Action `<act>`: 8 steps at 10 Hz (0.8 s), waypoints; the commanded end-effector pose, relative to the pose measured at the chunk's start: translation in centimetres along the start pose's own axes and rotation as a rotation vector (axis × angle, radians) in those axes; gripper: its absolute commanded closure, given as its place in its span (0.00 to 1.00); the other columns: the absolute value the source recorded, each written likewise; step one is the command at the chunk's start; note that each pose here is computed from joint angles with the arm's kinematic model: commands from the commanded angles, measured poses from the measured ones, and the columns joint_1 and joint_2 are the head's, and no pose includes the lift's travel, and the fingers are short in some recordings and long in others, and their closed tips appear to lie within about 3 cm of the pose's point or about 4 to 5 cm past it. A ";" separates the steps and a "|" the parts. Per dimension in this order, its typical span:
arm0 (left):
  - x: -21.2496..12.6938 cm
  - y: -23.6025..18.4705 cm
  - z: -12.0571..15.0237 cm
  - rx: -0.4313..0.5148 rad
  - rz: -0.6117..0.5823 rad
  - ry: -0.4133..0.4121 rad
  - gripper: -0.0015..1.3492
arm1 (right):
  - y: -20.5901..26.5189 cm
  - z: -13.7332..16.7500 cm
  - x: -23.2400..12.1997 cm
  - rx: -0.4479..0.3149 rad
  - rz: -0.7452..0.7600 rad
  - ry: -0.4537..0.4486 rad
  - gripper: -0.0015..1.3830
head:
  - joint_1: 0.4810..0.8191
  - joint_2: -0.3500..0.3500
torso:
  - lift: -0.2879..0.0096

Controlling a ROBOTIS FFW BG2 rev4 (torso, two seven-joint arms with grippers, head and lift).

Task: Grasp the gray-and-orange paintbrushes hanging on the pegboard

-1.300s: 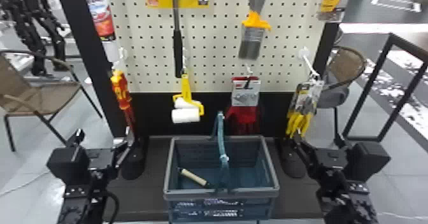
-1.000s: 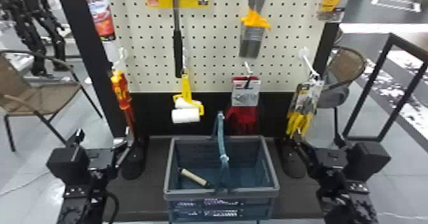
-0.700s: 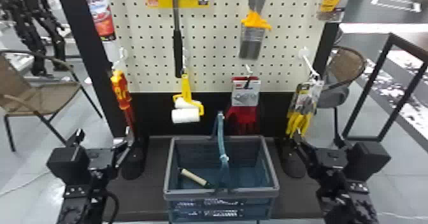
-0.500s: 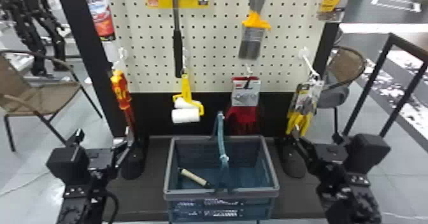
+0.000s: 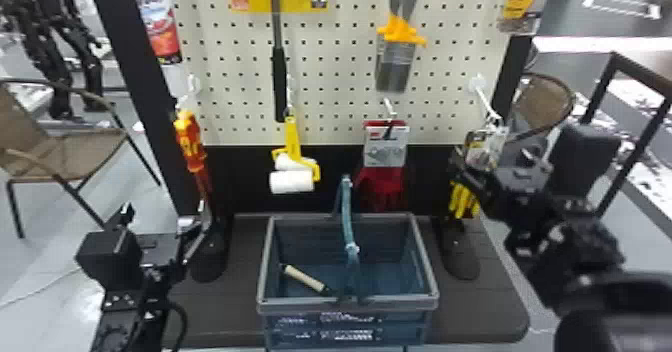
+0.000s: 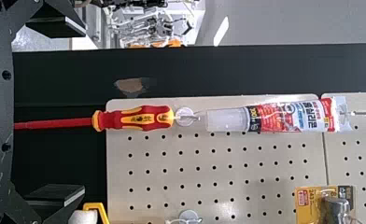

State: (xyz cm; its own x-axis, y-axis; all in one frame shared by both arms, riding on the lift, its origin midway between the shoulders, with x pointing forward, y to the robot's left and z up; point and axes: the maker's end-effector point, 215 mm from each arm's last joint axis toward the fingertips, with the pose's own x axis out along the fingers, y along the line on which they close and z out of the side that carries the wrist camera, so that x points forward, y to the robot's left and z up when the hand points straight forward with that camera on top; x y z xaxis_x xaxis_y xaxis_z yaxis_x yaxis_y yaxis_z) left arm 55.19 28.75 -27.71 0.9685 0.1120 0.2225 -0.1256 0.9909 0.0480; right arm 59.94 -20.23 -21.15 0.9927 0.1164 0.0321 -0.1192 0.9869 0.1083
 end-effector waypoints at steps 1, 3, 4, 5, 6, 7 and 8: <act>0.1 -0.1 0.0 0.000 -0.002 0.001 0.09 | 0.6 3.6 1.2 -0.025 0.031 -0.014 0.08 | 0.20 0.50 | 0.63; 0.1 -0.4 -0.2 0.001 -0.006 0.008 0.09 | 0.6 7.5 2.4 -0.056 0.048 -0.041 0.08 | 0.20 0.50 | 0.63; 0.2 -0.4 0.0 0.001 -0.006 0.003 0.09 | 0.6 8.9 3.1 -0.049 0.061 -0.051 0.07 | 0.20 0.50 | 0.63; 0.2 -0.4 0.0 0.001 -0.006 0.003 0.09 | 0.7 9.5 4.2 -0.011 0.114 -0.049 0.06 | 0.20 0.50 | 0.63; 0.3 -0.4 0.0 0.003 -0.007 0.003 0.09 | 1.7 9.4 5.6 0.058 0.220 -0.037 0.06 | 0.20 0.50 | 0.63; 0.4 -0.4 0.0 0.003 -0.006 0.003 0.09 | 1.7 10.3 6.3 0.018 0.237 -0.043 0.06 | 0.20 0.50 | 0.63; 0.3 -0.3 -0.1 0.004 -0.005 0.006 0.09 | 2.5 11.1 6.6 -0.010 0.249 -0.050 0.06 | 0.20 0.50 | 0.63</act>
State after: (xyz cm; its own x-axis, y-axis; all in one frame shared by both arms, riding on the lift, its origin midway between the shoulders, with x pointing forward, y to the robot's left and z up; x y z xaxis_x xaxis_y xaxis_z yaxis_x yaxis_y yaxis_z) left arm 55.56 28.40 -27.69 0.9701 0.1063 0.2180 -0.1205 0.9913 0.0527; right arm 65.73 -18.45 -10.19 0.9313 0.3490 0.1041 -0.3588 0.9281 0.0991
